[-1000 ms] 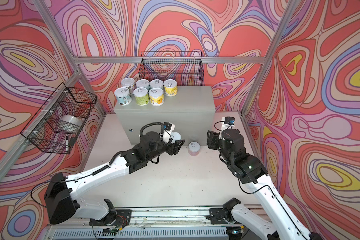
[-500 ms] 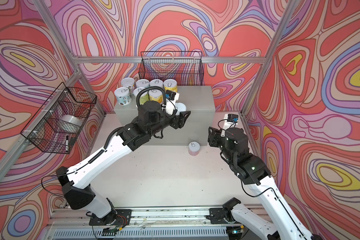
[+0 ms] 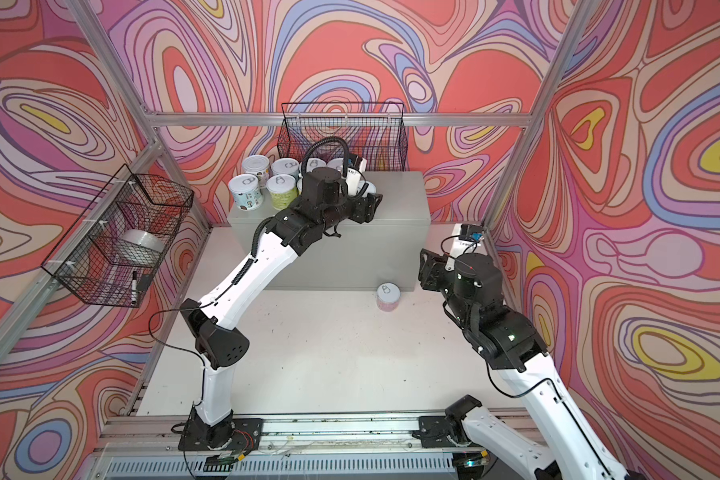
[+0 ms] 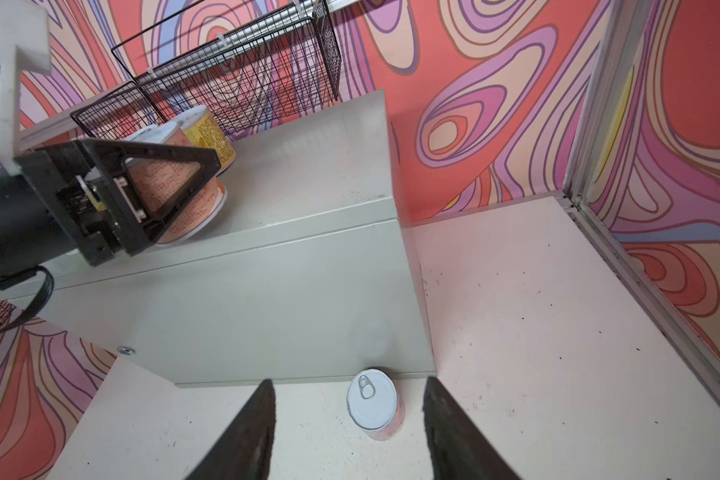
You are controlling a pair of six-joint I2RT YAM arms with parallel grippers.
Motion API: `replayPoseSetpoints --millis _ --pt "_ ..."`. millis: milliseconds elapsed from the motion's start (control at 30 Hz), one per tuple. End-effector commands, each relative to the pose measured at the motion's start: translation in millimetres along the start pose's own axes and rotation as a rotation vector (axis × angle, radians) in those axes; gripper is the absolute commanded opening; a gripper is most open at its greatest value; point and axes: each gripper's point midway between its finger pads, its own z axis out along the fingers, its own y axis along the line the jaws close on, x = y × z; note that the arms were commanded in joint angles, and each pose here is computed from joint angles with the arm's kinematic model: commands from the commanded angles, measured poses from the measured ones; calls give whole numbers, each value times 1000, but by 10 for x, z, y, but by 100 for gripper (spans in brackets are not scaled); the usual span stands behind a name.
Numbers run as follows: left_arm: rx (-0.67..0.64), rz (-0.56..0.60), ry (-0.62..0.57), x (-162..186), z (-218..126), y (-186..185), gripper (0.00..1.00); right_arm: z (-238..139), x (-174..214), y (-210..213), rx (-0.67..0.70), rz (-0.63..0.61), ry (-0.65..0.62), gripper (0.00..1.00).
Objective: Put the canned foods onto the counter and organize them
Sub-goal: 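Lift the orange can with the left gripper and carry it over the cabinet top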
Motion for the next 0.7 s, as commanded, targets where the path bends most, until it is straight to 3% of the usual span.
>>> replayPoseSetpoints --millis 0,400,533,667 --pt "10 11 -20 -125 -10 56 0 -33 -52 -39 21 -15 -19 58" --pt "-16 -25 -17 79 97 154 0 77 32 -31 26 -24 3 58" --pt "-27 -25 -26 66 132 176 43 106 48 -25 27 -24 8 59" --pt "-31 -15 -28 43 164 175 62 115 29 -10 23 -24 3 59"
